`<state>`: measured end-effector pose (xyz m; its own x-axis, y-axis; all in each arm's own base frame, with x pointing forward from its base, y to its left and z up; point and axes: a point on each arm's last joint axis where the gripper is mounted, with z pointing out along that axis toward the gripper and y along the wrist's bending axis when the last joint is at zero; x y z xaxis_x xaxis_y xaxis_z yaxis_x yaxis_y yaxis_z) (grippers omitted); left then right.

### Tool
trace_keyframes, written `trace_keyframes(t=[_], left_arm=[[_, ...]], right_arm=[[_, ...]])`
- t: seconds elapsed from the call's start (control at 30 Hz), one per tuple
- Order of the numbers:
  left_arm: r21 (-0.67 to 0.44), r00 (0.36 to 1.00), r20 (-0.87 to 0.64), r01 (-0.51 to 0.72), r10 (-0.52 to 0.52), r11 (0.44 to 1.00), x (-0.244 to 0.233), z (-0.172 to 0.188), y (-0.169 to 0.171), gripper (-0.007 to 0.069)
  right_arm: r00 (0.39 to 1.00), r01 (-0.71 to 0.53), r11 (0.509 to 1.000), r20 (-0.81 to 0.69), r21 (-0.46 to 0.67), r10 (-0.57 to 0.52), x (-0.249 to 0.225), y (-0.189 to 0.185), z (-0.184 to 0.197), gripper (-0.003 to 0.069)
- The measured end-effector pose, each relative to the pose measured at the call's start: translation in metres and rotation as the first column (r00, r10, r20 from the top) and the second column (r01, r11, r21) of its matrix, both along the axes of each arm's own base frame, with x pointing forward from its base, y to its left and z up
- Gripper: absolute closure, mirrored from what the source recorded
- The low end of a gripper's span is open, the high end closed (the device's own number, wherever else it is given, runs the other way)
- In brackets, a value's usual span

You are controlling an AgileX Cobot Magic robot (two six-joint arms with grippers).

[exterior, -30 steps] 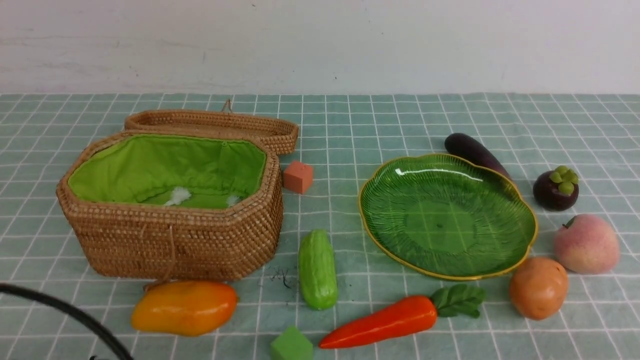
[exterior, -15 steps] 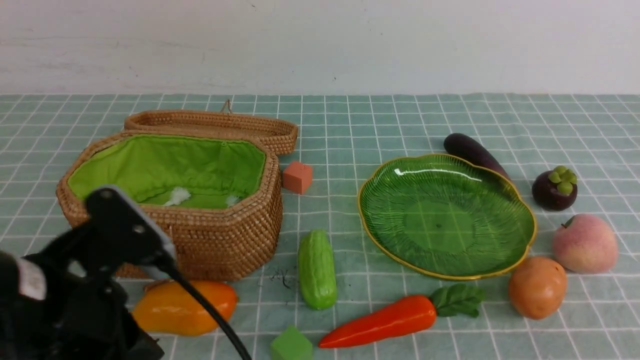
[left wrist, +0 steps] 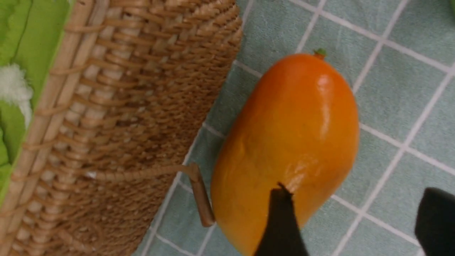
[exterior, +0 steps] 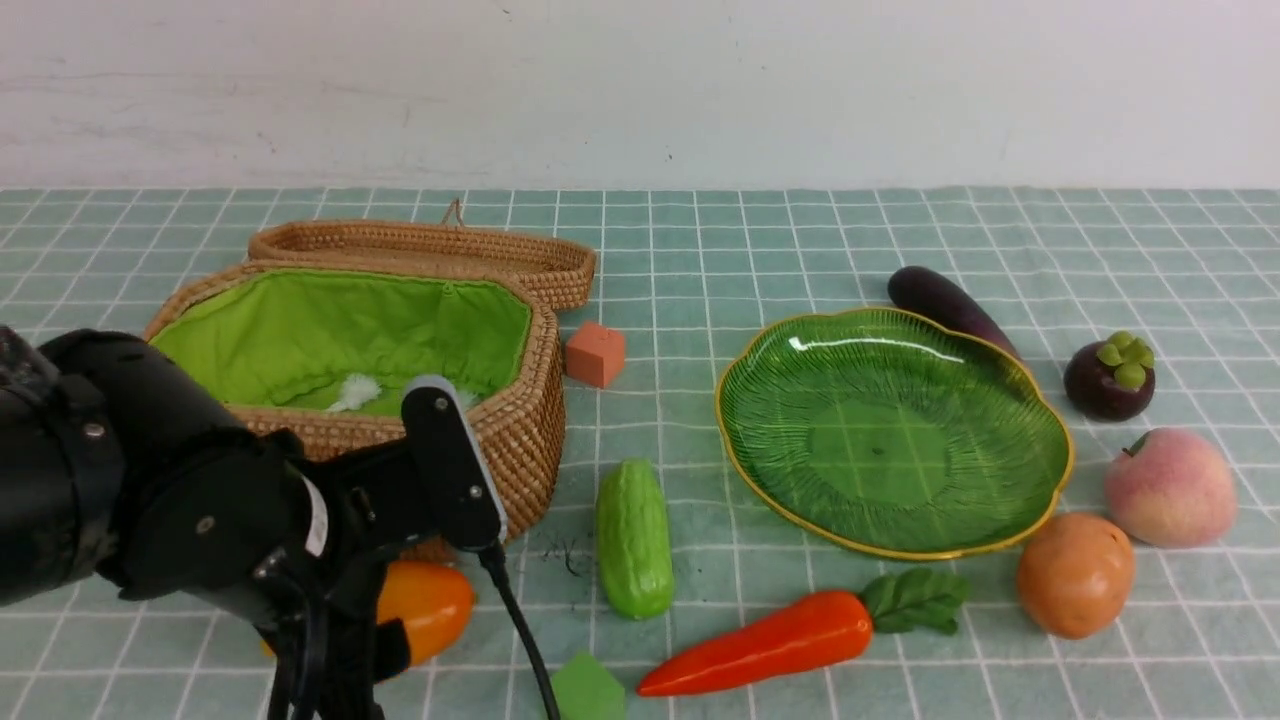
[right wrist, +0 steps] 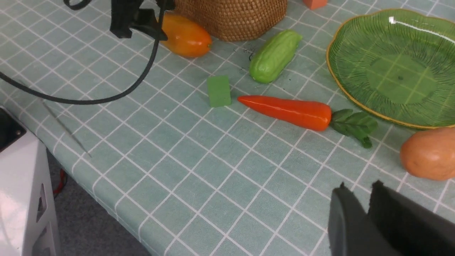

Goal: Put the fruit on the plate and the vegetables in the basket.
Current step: Grab the mango with your left arm and place it on the right plate

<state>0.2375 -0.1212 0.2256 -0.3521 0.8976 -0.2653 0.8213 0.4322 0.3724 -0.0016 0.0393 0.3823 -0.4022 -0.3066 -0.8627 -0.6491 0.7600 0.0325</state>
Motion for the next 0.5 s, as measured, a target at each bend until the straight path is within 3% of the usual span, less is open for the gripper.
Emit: trace_keyframes(t=[0.07,0.2,0.5], left_arm=[[0.027,0.999,0.014,0.028,-0.029,0.999,0.006,-0.008,-0.002,-0.0008],[0.041,0.998,0.034,0.058,-0.059,0.997,0.013,-0.015,-0.005,-0.0031],[0.111,0.992,0.009,0.123,-0.124,0.986,0.026,-0.041,-0.011,0.0092]], right_arm=[[1.0,-0.001,1.0,0.0,0.001,0.001,0.0,0.0,0.0,0.055],[1.0,-0.007,1.0,-0.002,0.009,0.007,0.0,0.001,0.0,0.055],[1.0,-0.017,1.0,-0.004,0.021,0.017,-0.001,0.002,0.001,0.055]])
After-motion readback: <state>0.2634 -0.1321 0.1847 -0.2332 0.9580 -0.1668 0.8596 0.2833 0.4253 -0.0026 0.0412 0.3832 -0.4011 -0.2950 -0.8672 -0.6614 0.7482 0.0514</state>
